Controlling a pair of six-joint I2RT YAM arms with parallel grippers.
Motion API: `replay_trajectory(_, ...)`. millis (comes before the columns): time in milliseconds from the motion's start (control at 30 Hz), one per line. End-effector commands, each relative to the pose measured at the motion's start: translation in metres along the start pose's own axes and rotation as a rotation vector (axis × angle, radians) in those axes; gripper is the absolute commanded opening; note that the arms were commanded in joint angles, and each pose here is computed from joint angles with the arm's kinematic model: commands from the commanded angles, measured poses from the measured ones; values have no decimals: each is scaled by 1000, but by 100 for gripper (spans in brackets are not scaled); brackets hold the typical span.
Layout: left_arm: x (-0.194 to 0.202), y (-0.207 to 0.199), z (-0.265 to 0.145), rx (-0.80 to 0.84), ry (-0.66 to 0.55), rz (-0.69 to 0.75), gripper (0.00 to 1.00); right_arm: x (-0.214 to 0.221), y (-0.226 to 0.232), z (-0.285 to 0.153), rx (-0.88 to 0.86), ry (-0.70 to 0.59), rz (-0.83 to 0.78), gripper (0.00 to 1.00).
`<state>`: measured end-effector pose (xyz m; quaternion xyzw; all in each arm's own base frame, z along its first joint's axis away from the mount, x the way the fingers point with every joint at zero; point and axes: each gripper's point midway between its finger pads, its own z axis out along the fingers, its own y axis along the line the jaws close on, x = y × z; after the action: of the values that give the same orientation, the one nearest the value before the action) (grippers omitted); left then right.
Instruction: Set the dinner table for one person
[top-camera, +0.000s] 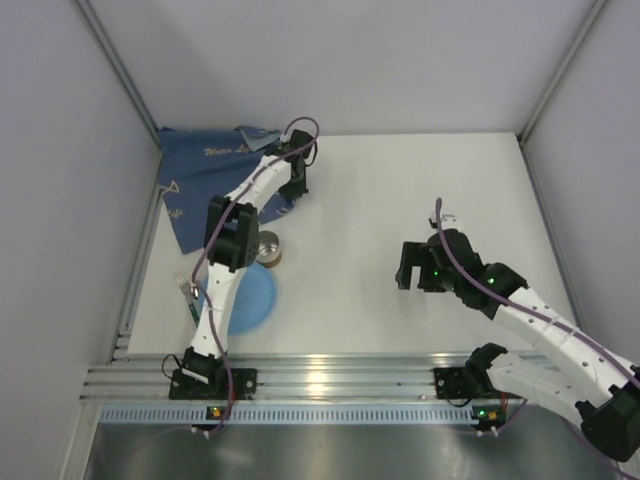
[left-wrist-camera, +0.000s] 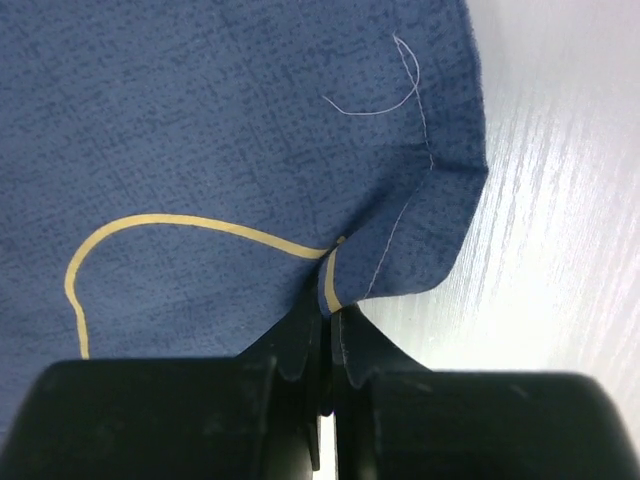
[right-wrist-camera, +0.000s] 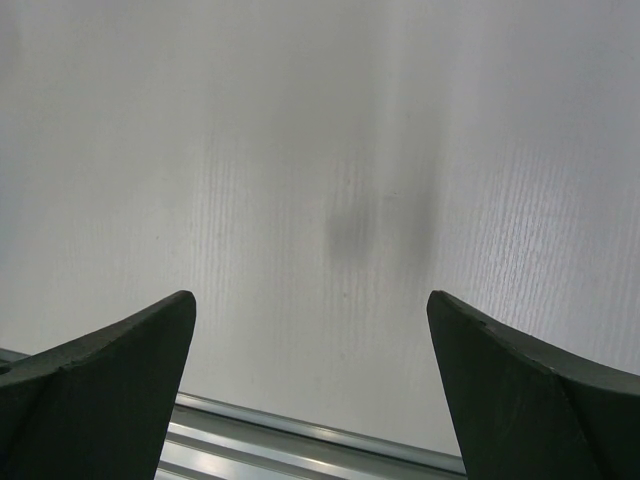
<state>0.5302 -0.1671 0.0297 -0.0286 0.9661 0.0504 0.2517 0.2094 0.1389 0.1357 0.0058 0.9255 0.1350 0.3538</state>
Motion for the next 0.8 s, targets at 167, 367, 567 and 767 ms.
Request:
replay_trajectory(167, -30, -89, -89, 415, -94, -81, 0, -21, 11, 1, -13, -22, 3, 100)
replay_trajectory(367, -44, -172, -125, 697, -93, -144, 0, -22, 12, 1, -14, -24, 17, 100)
replay_trajectory(567, -25, -262, -166, 1004, -9, -239, 5, -17, 9, 2, -7, -20, 51, 100)
replay_trajectory(767, -26, -309, -230, 1184, -29, -281, 99, -15, 15, 12, -11, 3, 74, 100)
